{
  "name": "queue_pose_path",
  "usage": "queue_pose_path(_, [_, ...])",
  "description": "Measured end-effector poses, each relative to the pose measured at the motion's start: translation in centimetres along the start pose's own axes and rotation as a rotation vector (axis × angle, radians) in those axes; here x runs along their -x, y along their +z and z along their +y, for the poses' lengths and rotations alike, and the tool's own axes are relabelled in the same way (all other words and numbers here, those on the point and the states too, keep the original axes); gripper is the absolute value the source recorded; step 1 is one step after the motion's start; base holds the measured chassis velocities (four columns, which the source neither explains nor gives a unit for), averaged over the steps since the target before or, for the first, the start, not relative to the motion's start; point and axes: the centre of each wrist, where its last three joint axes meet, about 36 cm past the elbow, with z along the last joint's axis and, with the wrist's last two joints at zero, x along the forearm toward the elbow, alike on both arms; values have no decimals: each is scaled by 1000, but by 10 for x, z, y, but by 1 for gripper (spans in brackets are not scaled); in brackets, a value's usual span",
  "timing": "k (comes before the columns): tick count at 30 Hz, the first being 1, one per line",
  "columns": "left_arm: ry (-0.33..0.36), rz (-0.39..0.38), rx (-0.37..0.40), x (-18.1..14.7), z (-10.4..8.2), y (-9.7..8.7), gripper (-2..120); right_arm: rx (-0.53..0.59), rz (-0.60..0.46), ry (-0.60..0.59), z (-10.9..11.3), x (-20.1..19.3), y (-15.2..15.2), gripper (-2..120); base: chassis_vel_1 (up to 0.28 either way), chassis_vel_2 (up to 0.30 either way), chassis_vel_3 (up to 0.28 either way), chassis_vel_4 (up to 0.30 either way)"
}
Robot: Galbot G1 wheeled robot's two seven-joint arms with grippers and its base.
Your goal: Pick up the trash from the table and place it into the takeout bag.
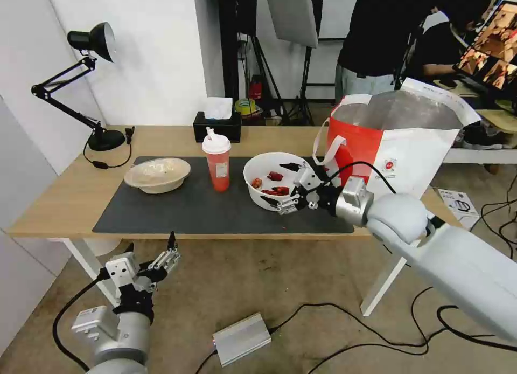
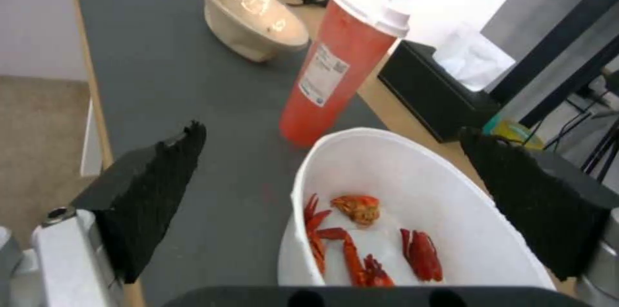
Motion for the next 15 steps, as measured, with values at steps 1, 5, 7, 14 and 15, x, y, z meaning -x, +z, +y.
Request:
queue_pose_path(1, [0,0,0,0,0,0,100,0,0,0,0,0,0,100,0,0,0,0])
queue_pose_path(5, [0,0,-3,1,0,1,100,-39,21,-21,-11,8,6,100,0,0,0,0])
queue_pose_path(7, [0,1,-3,1,0,2,100,-76,39,-46,-19,13,10,100,0,0,0,0])
queue_pose_path(14, [-4,-6,-8,2,0,5,100,-147,82,-108,-41,21,17,100,0,0,0,0])
queue_pose_path(15, [-4,-6,-9,2,0,6,100,-157,87,-118,-46,22,17,100,0,0,0,0])
